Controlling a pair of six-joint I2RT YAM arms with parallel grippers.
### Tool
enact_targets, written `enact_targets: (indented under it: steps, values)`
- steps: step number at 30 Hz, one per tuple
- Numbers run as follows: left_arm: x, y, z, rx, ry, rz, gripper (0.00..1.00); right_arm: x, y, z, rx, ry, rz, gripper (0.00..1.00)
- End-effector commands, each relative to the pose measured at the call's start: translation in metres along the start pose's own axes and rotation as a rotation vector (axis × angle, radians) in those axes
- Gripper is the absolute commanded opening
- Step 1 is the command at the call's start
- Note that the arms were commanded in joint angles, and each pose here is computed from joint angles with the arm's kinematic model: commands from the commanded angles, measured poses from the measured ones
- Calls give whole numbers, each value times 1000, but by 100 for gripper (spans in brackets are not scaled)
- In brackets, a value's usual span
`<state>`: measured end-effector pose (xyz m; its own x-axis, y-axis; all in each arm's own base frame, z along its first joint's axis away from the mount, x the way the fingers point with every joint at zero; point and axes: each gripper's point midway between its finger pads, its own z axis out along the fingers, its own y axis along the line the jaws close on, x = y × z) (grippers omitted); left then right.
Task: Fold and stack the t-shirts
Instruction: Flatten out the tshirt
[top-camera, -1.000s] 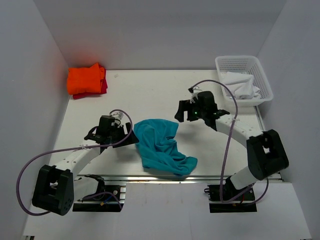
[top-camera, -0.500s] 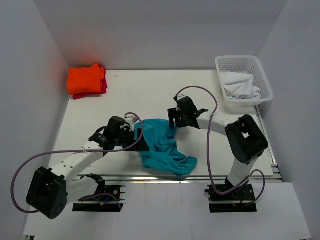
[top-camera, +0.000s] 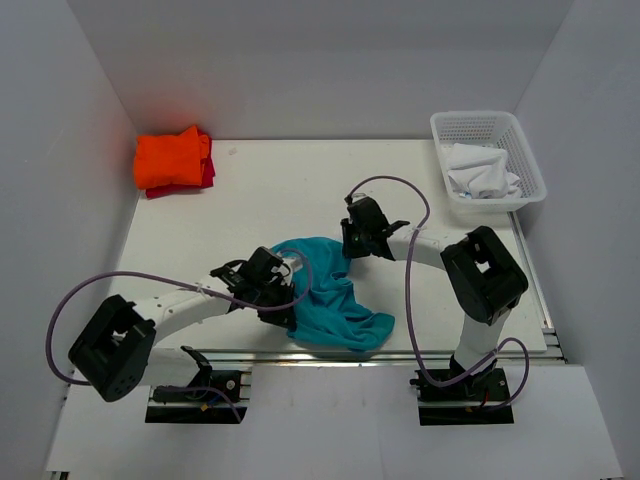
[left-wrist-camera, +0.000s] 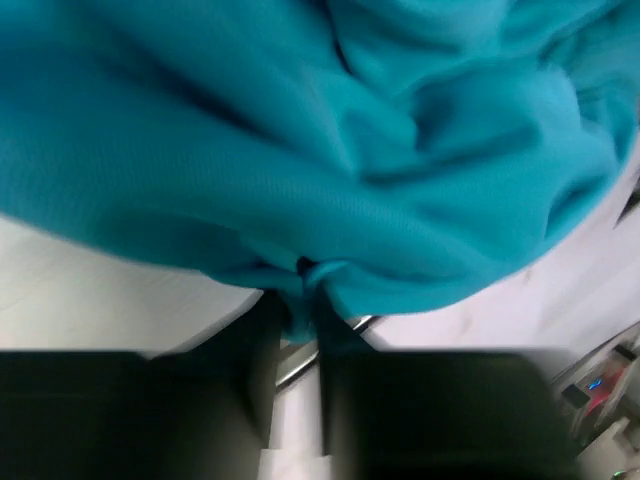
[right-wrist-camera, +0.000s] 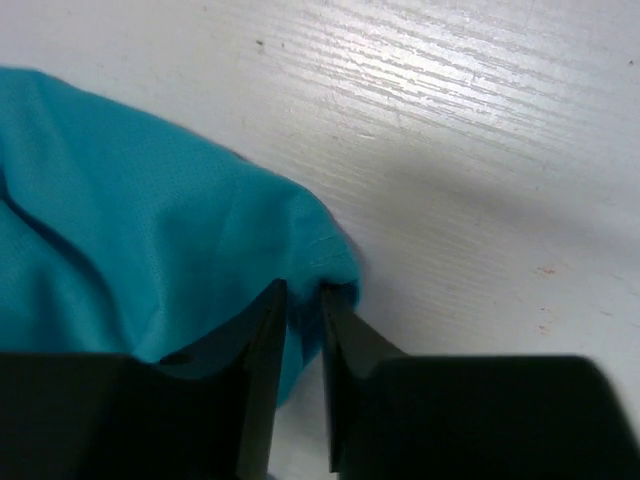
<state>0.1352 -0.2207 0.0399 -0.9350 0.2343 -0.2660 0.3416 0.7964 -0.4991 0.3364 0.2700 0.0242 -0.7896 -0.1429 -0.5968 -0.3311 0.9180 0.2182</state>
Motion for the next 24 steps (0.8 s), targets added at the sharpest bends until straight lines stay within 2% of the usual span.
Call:
enact_targets:
  steps: [1,2,6,9,12,13,16,18,20,24]
  values:
    - [-29,-18,1,37,-77,53,9,-16,6,1,-16,-72,38,23]
    - [-34,-19,-1,33,-90,57,0,-15,7,1,-18,-73,44,0]
    - [-51,-19,-15,-17,-164,57,0,-26,7,-5,-5,-122,67,0]
    - [-77,-26,-46,-64,-296,76,0,-50,-11,-21,99,-228,88,0]
    - [-119,-27,-93,-176,-497,74,0,-80,-30,-48,205,-355,106,0]
    - [-124,-25,-103,-206,-524,68,0,-89,-34,-55,233,-384,107,0]
    - [-155,-20,-144,-306,-676,31,0,-131,-65,-106,413,-558,148,0]
    - [-176,-19,-178,-381,-790,3,0,-145,-72,-123,451,-607,174,0]
    - [-187,-5,-195,-511,-828,-21,0,-166,-85,-158,512,-703,219,0]
    - [-217,-5,-259,-685,-979,-91,0,-199,-111,-227,604,-873,241,0]
